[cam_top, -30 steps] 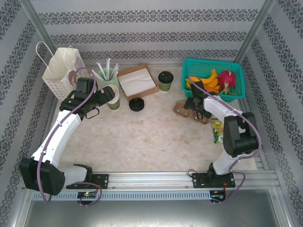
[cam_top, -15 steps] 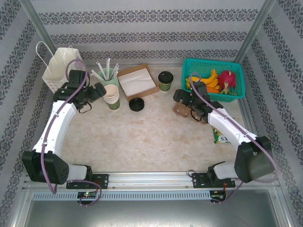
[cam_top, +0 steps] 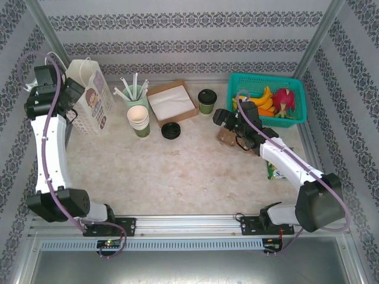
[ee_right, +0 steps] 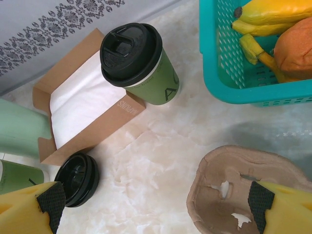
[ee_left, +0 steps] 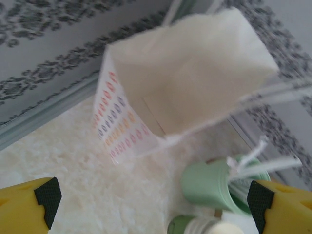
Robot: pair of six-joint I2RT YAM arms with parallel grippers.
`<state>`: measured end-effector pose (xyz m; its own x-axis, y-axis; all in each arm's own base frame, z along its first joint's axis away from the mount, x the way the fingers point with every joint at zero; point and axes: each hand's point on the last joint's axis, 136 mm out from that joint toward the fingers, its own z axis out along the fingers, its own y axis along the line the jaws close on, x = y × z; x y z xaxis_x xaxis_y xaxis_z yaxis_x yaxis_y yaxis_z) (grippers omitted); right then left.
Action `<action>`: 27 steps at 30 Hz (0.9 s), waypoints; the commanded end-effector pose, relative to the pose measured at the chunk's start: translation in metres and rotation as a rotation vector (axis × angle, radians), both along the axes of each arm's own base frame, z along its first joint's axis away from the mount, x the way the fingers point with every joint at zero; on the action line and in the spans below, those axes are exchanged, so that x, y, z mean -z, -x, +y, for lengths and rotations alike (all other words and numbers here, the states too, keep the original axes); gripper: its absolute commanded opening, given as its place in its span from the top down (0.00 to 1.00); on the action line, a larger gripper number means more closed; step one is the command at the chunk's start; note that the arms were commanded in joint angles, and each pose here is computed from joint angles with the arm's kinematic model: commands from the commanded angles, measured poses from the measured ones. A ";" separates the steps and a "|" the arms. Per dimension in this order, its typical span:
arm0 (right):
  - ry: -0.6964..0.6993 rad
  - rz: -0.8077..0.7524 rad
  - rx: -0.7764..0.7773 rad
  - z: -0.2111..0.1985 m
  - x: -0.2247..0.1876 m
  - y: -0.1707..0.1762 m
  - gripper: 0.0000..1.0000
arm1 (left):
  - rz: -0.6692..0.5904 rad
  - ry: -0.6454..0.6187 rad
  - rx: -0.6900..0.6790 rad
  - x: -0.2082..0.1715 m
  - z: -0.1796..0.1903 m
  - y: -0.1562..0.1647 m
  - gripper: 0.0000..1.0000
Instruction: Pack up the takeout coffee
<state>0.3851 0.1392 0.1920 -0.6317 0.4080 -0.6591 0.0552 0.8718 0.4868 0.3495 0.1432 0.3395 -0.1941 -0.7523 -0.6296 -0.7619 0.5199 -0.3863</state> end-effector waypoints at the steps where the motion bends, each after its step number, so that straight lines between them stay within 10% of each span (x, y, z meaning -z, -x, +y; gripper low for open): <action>1: 0.001 -0.050 -0.019 0.006 -0.017 0.000 0.02 | 0.014 0.045 -0.170 0.005 0.023 -0.001 0.02; 16: 0.055 -0.088 0.057 -0.026 -0.018 0.027 0.02 | 0.178 0.126 -0.268 0.059 0.043 -0.044 0.25; 27: 0.080 -0.166 0.099 -0.043 -0.032 0.039 0.02 | 0.188 0.101 -0.227 0.070 0.046 -0.055 0.85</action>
<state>0.3468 0.1059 0.2180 -0.5089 0.4209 -0.7509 0.0670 0.8891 0.4529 0.4074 0.1830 0.2586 -0.1204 -0.8641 -0.4887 -0.9252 0.2761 -0.2603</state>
